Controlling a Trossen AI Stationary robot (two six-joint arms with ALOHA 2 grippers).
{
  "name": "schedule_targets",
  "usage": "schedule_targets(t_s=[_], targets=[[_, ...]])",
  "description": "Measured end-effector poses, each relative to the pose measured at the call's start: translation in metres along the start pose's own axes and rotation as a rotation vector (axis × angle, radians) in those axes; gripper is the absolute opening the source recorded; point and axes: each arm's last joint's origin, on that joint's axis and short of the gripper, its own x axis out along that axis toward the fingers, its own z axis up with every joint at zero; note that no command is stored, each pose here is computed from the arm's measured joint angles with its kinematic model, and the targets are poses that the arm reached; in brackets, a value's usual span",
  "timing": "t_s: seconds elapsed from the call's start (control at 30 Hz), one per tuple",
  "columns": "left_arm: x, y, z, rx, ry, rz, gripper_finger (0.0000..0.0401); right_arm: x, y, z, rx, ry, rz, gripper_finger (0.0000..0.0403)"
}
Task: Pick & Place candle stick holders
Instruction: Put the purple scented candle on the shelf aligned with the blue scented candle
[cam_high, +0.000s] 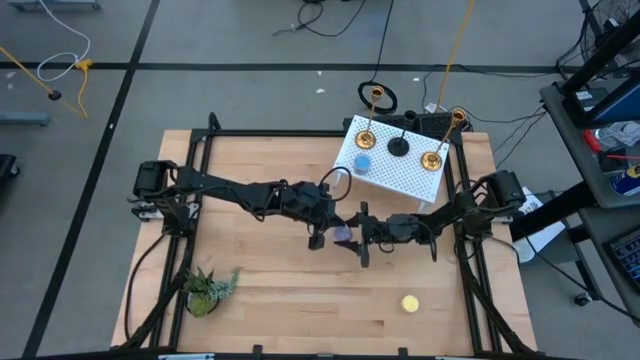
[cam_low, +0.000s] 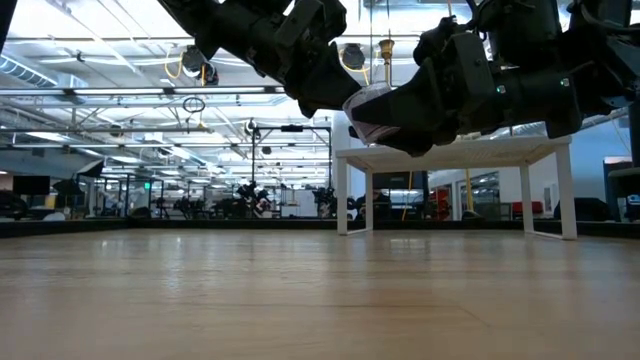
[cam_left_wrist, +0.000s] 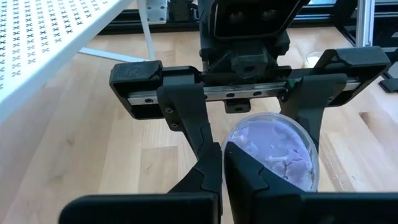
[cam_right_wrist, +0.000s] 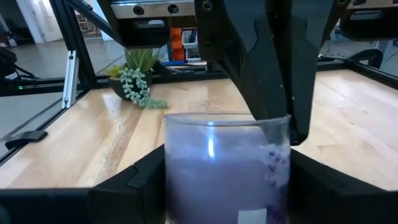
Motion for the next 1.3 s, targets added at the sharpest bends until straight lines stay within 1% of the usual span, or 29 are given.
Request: schedule_targets(t_s=[0.17, 0.4, 0.7, 0.8, 0.9, 1.0, 1.13, 1.3], targets=[[0.0, 0.0, 0.002, -0.008, -0.02, -0.01, 0.004, 0.0, 0.0, -0.002, -0.003, 0.015, 0.004, 0.0241], [0.0, 0.0, 0.002, -0.02, -0.021, -0.013, 0.0074, 0.0, 0.0, -0.003, -0.003, 0.028, 0.002, 0.0215], [-0.001, 0.0, 0.002, -0.02, -0.019, -0.015, 0.008, 0.0, 0.0, -0.004, 0.0, 0.039, -0.004, 0.0215], [-0.006, 0.0, 0.006, -0.021, -0.026, -0.013, 0.008, -0.002, 0.0, -0.001, -0.003, 0.039, -0.005, 0.0223], [-0.02, 0.0, 0.014, -0.02, -0.034, -0.003, 0.0081, -0.007, -0.002, 0.007, -0.014, 0.074, -0.031, 0.0224], [-0.039, 0.0, 0.023, -0.02, -0.038, 0.051, 0.0081, -0.017, -0.007, 0.02, -0.033, 0.132, -0.096, 0.0214], [-0.066, 0.0, 0.032, 0.001, -0.028, 0.149, 0.0081, -0.036, -0.018, 0.043, -0.063, 0.167, -0.168, 0.0214], [-0.099, -0.001, 0.038, 0.005, -0.002, 0.246, 0.0081, -0.066, -0.038, 0.069, -0.098, 0.188, -0.308, 0.0221]])
